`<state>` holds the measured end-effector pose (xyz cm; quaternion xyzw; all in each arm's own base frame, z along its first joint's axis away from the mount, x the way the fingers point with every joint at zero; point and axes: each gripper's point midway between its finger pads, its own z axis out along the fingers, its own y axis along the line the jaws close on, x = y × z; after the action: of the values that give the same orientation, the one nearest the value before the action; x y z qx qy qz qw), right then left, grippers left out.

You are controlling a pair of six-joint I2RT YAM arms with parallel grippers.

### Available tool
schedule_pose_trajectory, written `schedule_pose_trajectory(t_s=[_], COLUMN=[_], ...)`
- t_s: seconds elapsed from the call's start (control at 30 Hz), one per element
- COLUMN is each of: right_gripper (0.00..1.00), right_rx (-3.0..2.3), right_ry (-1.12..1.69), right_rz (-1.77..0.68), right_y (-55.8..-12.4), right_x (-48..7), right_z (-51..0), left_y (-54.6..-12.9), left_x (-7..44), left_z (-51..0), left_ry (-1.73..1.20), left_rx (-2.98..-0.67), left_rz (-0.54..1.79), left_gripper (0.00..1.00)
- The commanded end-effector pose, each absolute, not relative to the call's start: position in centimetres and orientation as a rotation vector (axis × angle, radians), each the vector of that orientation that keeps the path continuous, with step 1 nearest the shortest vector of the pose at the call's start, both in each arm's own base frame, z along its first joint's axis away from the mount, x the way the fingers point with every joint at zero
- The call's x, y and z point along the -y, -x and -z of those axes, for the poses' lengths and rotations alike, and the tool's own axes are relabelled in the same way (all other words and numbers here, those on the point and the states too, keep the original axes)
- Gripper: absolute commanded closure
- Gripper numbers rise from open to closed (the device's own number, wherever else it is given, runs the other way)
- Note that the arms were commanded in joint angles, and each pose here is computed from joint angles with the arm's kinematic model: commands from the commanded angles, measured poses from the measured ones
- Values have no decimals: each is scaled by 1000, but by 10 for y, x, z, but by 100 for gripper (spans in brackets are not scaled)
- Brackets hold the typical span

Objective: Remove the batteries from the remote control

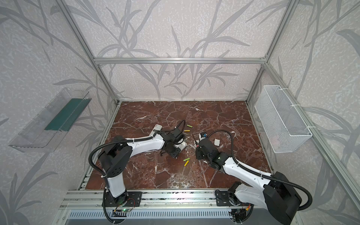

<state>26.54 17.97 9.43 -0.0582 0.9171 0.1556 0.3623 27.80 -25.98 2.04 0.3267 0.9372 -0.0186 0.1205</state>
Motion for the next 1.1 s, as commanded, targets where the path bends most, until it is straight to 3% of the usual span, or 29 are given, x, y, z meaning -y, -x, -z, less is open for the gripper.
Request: schedule_pose_trajectory(t_s=[0.0, 0.03, 0.07, 0.57, 1.07], right_gripper=[100, 100, 100, 100, 100], right_rx=[-2318, -2300, -2292, -2283, -2356], right_ry=[229, 252, 266, 349, 285], right_rz=[-426, -424, -420, -450, -452], right_y=[-278, -284, -290, -404, -425], right_x=[-183, -186, -187, -206, -194], right_z=[-108, -112, -114, -112, -80], left_y=[-290, -292, -293, -295, -301], left_x=[227, 227, 227, 232, 225], left_z=[-14, -18, -22, -52, -78], left_ry=[-856, -845, -834, -808, -732], left_rx=[-2755, -2743, -2733, -2613, -2521], left_rz=[-47, -26, -13, 115, 107], left_gripper=[41, 28, 2, 1, 1])
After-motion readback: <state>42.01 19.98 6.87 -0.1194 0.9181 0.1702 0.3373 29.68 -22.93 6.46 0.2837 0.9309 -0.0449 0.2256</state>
